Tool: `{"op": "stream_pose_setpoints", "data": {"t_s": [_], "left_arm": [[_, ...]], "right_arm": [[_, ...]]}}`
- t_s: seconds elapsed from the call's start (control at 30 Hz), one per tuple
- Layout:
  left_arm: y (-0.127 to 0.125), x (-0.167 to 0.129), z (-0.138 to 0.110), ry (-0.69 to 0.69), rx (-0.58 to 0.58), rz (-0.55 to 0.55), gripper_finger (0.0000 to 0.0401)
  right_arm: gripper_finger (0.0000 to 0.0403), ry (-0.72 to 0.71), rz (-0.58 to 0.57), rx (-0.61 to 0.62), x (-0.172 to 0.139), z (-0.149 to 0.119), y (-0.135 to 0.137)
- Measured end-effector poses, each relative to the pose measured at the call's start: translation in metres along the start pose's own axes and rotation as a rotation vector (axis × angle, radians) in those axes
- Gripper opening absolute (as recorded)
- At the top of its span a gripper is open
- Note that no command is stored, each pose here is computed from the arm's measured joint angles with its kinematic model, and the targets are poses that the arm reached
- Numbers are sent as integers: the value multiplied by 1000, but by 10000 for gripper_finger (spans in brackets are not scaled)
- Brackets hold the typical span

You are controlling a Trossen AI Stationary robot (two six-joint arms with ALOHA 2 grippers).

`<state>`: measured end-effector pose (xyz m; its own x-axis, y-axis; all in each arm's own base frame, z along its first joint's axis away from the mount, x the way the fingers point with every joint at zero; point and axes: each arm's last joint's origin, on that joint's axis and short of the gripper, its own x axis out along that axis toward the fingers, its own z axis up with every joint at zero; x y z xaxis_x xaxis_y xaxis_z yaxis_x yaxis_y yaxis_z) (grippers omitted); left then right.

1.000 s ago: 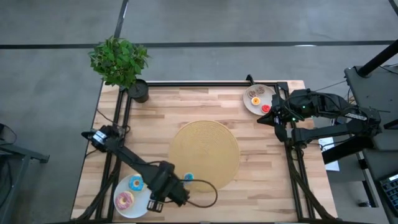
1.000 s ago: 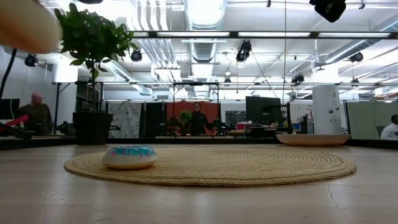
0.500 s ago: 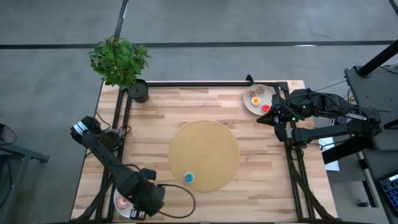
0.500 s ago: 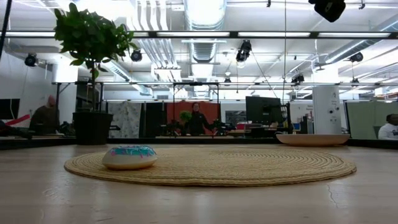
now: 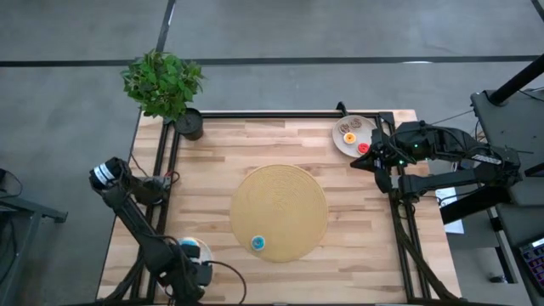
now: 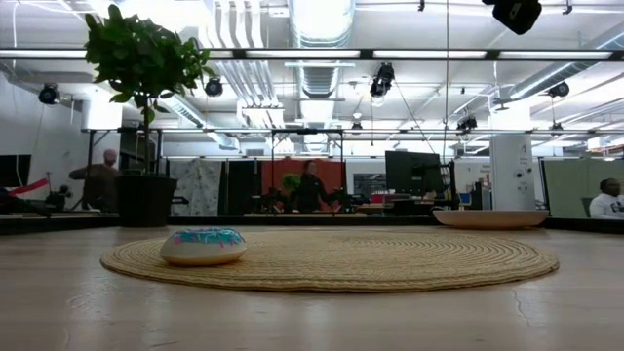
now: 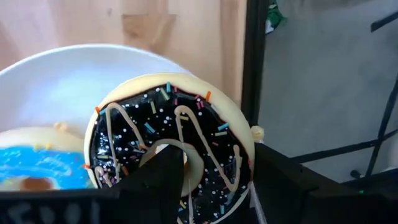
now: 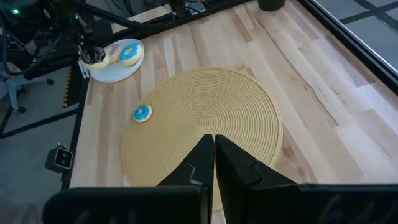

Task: Pick & Place donuts
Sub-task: Put the large black donut on the white plate

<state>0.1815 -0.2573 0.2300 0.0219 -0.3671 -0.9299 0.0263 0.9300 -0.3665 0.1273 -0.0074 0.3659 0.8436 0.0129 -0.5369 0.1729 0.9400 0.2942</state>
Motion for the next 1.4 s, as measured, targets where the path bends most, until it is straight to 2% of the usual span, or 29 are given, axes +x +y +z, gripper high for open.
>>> {"op": "stream_pose_setpoints", "data": {"t_s": [0.57, 0.93, 1.4], "left_arm": [[16, 27, -5, -20, -22, -2, 151], [18, 35, -4, -54, -1, -50, 151], [25, 41, -7, -27, -12, -39, 151]], "right_arm": [[9, -8, -25, 0, 0, 0, -1], [9, -8, -26, 7, 0, 0, -1], [9, -8, -25, 7, 0, 0, -1]]}}
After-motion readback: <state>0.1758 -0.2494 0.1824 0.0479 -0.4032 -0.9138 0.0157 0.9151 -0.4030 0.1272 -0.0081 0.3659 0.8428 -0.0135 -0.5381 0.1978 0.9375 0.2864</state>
